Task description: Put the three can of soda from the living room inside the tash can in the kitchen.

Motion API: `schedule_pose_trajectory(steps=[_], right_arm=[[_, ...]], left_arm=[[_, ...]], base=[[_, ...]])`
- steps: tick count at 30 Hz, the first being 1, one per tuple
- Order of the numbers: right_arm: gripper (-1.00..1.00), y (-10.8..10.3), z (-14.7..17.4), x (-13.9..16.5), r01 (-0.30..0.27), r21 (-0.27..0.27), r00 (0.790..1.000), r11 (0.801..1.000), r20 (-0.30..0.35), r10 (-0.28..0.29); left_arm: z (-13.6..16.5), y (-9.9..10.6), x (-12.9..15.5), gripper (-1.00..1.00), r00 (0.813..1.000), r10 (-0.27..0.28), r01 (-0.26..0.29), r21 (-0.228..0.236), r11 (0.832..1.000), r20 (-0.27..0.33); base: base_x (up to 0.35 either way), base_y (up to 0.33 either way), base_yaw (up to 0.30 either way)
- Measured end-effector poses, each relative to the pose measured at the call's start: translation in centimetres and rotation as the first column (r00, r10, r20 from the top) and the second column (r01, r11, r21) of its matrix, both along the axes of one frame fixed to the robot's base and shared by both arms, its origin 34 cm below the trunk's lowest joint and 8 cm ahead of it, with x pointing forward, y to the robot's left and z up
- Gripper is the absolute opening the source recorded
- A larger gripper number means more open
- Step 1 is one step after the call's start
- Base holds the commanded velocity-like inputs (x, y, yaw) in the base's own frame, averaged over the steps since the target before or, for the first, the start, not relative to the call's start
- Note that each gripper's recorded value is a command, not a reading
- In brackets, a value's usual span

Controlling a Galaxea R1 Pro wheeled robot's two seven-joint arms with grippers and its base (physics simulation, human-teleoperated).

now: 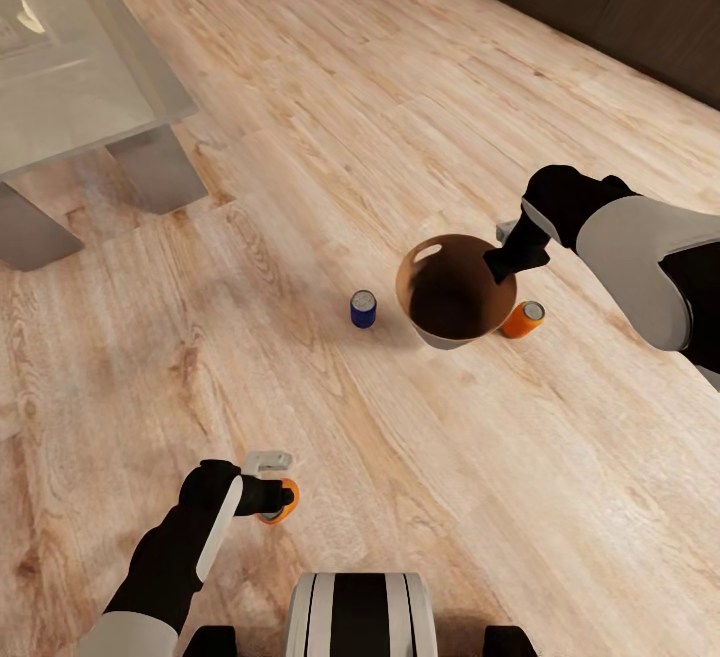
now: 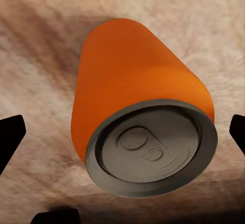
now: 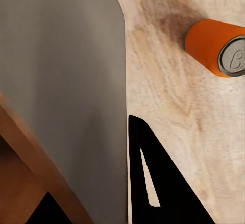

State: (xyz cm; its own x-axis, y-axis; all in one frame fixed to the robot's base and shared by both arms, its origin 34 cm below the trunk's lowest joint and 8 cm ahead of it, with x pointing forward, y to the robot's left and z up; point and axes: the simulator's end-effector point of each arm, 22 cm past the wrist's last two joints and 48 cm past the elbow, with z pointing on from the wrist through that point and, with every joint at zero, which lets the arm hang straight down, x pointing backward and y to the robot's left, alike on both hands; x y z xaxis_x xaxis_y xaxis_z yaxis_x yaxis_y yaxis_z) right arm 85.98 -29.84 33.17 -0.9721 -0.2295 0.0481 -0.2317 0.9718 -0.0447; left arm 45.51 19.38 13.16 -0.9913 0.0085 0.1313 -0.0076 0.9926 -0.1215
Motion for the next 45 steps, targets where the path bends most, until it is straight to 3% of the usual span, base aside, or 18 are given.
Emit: schedule_pose_trajectory(steps=[26, 27, 34, 45], right_arm=[[-1.0, 0.1, -1.0, -0.2, -0.004, -0.003, 1.0, 1.0, -0.014, 0.004], [-1.0, 0.0, -1.0, -0.2, -0.005, -0.006, 1.0, 1.0, -0.014, 0.005], [-1.0, -0.2, -1.0, -0.3, -0.003, -0.008, 1.0, 1.0, -0.015, 0.003], [-1.0, -0.1, 2.6, 0.4, -0.004, -0.009, 1.0, 1.0, 0.03, 0.004]], left_arm=[[-0.5, 0.0, -0.5, 1.0, 1.0, 0.0, 0.0, 0.0, 1.0, -0.012], [-0.5, 0.0, -0.5, -1.0, 1.0, 0.0, 0.0, 0.0, 1.0, -0.012], [-0.4, -0.1, -0.4, -1.0, 1.0, 0.001, -0.001, -0.003, 1.0, -0.01], [1.3, 0.0, 1.1, -1.0, 0.999, -0.002, 0.002, 0.0, 1.0, 0.032]], base=[[0.0, 0.0, 0.0], [0.0, 0.0, 0.0], [0.0, 0.0, 0.0], [0.0, 0.0, 0.0]])
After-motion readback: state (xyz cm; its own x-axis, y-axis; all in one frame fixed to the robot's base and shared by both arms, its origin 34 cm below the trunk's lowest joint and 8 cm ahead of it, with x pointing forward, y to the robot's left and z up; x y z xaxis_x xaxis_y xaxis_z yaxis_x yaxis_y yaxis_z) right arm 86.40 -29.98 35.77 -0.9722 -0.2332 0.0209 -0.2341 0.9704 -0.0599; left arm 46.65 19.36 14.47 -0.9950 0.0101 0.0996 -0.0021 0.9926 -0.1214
